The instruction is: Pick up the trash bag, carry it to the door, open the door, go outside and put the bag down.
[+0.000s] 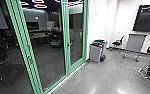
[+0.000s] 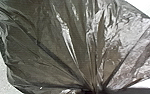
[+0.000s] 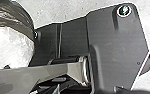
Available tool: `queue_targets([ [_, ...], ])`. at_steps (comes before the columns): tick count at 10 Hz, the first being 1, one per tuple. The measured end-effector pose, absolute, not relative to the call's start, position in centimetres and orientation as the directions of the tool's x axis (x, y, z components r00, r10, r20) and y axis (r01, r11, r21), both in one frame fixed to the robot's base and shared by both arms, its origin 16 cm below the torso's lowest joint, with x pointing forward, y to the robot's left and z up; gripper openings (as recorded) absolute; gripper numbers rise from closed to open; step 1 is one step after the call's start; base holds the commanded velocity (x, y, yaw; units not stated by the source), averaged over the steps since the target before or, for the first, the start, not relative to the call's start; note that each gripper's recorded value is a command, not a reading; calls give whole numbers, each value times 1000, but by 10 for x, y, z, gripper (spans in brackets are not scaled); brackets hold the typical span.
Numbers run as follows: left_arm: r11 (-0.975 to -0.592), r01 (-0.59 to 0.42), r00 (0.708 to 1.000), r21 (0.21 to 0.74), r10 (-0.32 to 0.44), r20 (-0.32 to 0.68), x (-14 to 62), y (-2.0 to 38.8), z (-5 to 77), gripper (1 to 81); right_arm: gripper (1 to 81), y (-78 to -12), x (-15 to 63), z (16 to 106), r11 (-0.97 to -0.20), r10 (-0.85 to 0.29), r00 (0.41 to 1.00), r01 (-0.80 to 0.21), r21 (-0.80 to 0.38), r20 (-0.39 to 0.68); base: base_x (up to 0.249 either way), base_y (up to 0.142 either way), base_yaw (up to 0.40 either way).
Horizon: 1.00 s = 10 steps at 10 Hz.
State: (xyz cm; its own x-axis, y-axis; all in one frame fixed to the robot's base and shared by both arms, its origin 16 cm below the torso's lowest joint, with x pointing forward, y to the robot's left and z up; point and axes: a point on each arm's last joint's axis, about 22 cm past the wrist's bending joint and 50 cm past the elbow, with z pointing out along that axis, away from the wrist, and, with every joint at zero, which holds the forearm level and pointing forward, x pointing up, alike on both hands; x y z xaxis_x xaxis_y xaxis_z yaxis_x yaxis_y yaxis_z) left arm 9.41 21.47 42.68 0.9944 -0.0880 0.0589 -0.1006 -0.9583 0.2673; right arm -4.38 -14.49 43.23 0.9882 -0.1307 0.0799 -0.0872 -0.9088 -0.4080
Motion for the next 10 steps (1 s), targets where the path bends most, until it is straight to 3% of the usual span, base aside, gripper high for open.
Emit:
queue_targets([
  [10, -958, -101, 994, 268, -88, 59, 94, 214, 427, 10, 811, -145, -44, 432, -909, -131, 988, -87, -408, 80, 181, -73, 0],
])
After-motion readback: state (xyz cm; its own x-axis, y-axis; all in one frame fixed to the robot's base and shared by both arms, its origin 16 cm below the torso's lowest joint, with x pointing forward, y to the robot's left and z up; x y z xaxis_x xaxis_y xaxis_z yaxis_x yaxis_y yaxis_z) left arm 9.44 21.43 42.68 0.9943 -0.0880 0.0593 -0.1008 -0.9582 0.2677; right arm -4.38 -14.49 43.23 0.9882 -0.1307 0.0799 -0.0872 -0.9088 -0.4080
